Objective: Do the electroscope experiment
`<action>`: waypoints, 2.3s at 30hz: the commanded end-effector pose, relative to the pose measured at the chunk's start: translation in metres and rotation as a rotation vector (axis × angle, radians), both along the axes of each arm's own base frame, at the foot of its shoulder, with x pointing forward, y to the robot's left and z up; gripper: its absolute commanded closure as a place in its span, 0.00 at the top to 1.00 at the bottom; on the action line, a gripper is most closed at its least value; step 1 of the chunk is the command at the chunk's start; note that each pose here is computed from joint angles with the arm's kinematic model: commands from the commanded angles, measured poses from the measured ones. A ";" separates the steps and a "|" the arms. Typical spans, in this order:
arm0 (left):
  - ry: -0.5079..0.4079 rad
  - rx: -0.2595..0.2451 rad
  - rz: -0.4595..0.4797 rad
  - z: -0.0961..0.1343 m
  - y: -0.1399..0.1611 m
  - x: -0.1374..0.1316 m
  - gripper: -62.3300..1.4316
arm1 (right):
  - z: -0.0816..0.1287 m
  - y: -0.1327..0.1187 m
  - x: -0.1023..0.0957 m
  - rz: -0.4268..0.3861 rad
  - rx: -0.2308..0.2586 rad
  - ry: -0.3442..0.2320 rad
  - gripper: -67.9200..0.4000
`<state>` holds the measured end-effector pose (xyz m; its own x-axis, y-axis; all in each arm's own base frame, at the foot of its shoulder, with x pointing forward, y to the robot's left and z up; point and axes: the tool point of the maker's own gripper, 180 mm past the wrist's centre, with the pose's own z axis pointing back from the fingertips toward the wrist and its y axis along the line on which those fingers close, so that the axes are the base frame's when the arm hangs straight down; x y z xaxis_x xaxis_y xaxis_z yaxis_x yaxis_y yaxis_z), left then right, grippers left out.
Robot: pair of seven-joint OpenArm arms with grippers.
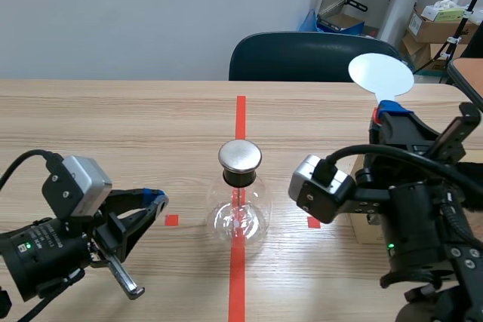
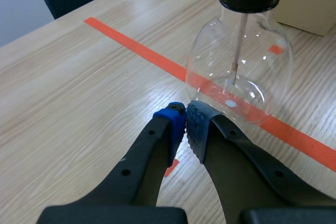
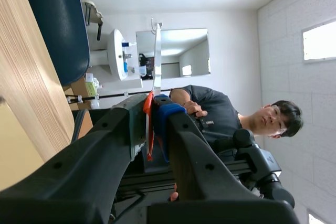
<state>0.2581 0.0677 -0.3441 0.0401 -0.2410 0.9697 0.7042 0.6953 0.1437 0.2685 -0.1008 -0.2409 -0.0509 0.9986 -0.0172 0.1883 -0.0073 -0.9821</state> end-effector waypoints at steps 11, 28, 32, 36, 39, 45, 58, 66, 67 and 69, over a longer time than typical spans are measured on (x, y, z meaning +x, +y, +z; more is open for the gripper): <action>0.004 -0.012 0.011 -0.012 -0.010 0.013 0.11 | -0.020 0.011 0.006 0.009 0.009 0.032 0.03; 0.006 -0.007 -0.029 -0.019 -0.024 0.009 0.11 | -0.033 0.021 0.007 0.042 -0.003 0.087 0.03; 0.003 0.006 -0.066 -0.021 -0.032 0.003 0.11 | -0.033 0.019 0.007 0.042 -0.012 0.087 0.03; 0.005 0.004 -0.081 -0.022 -0.038 0.001 0.11 | -0.033 0.017 0.007 0.031 -0.011 0.087 0.03; -0.003 0.025 -0.103 -0.023 -0.041 -0.002 0.11 | -0.033 0.016 0.007 0.027 -0.010 0.087 0.03; -0.006 0.029 -0.108 -0.024 -0.042 -0.003 0.11 | -0.033 0.015 0.007 0.018 -0.009 0.087 0.03; -0.003 0.028 -0.106 -0.025 -0.041 -0.004 0.11 | -0.033 0.013 0.007 0.012 -0.008 0.087 0.03; -0.002 0.029 -0.106 -0.025 -0.041 -0.004 0.11 | -0.033 0.013 0.007 0.011 -0.008 0.087 0.03; -0.002 0.029 -0.106 -0.025 -0.041 -0.004 0.11 | -0.033 0.013 0.007 0.008 -0.007 0.087 0.03; -0.002 0.029 -0.106 -0.025 -0.041 -0.004 0.11 | -0.033 0.012 0.007 0.004 -0.007 0.087 0.03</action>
<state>0.2528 0.0332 -0.3782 0.0323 -0.3034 0.9523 0.7731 0.6115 0.1686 0.2729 -0.0852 -0.2805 -0.0595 0.9982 -0.0096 0.0764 -0.0051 -0.9971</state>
